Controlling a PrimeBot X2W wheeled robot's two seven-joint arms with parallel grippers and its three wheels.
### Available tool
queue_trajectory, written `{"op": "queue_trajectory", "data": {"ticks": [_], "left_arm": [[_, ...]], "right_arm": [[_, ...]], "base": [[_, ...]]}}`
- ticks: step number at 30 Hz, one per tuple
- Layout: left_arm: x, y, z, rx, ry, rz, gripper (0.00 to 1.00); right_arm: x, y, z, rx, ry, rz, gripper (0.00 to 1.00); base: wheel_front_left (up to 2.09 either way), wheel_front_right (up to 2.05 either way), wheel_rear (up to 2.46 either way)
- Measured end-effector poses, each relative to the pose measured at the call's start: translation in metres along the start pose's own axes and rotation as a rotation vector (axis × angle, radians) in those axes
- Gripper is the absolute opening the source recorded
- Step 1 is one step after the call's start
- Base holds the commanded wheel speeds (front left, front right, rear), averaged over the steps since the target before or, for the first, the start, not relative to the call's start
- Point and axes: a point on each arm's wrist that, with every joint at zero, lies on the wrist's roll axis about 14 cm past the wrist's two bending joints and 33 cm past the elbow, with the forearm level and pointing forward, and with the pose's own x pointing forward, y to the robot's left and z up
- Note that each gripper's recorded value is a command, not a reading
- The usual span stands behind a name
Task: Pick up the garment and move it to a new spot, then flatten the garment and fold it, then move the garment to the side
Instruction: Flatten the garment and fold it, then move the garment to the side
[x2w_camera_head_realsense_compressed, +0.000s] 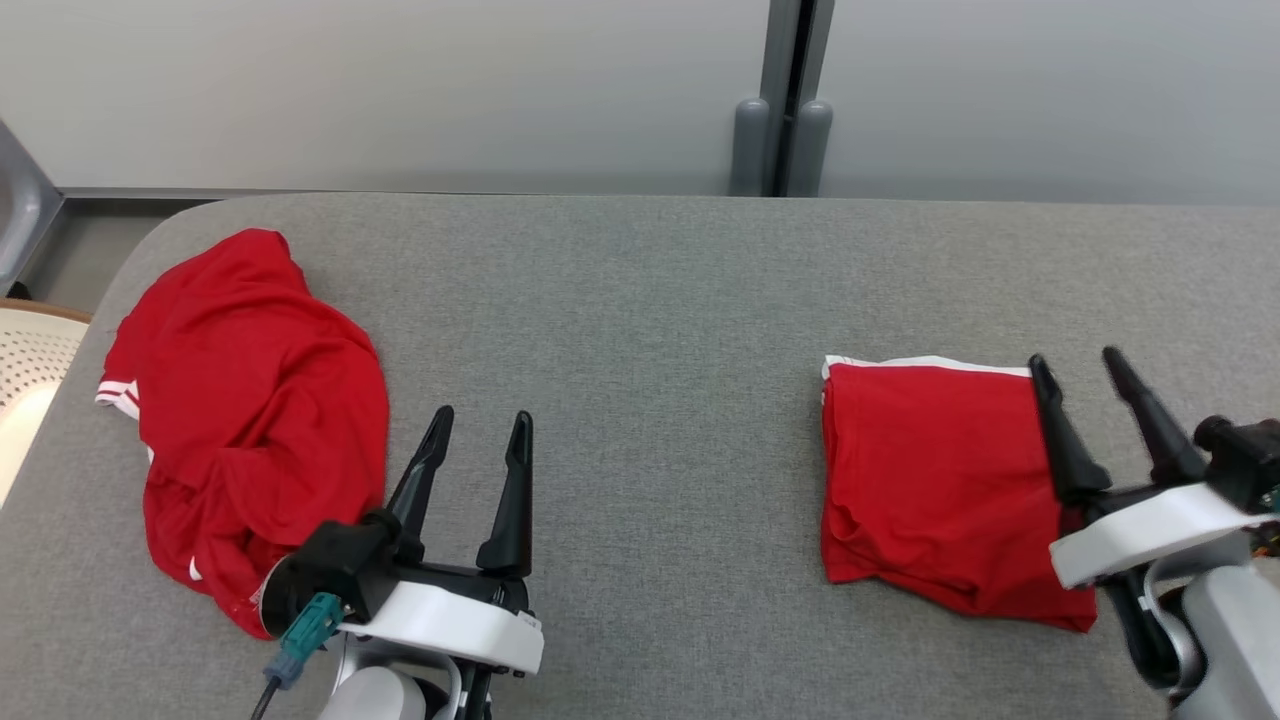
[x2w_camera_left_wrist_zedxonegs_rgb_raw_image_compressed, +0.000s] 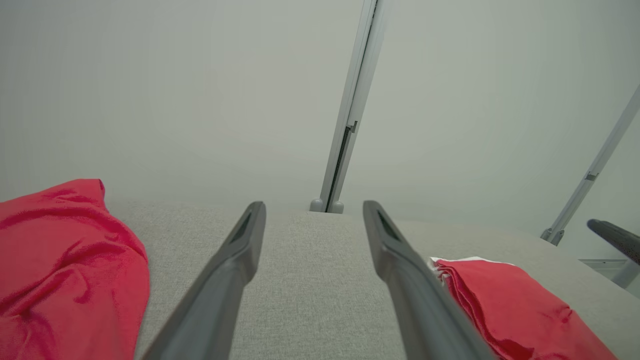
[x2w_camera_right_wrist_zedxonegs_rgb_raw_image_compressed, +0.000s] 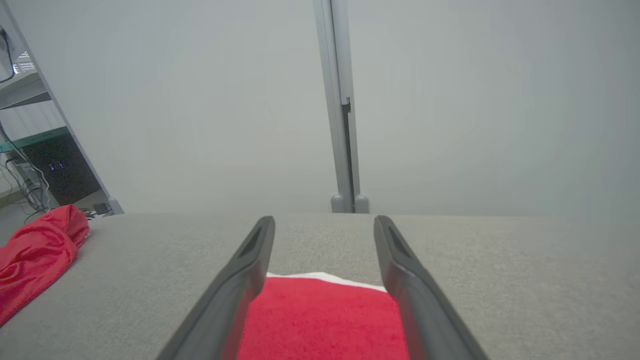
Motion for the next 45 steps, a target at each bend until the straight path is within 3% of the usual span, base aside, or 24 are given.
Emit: {"op": "queue_trajectory", "data": {"ticks": [5,10,18,28,45], "left_arm": [[0.012,-0.008,0.004,0.002,-0.016,-0.030,1.00],[0.018,-0.016,0.002,0.008,-0.014,-0.059,1.00],[0.014,-0.025,-0.007,0.012,0.012,-0.072,1.00],[0.011,-0.019,-0.009,0.019,0.018,-0.054,1.00],[0.020,-0.004,-0.032,0.031,0.084,-0.031,1.00]], "right_arm": [[-0.016,-0.036,0.040,-0.230,-0.106,-0.094,1.00],[-0.037,-0.038,0.046,-0.300,-0.145,-0.164,1.00],[-0.060,-0.036,0.030,-0.263,-0.129,-0.234,1.00],[-0.058,-0.039,0.020,-0.237,-0.102,-0.244,1.00],[-0.028,-0.067,-0.071,-0.006,0.144,-0.304,1.00]], "base": [[0.00,0.00,0.00],[0.00,0.00,0.00],[0.00,0.00,0.00],[0.00,0.00,0.00],[0.00,0.00,0.00]]}}
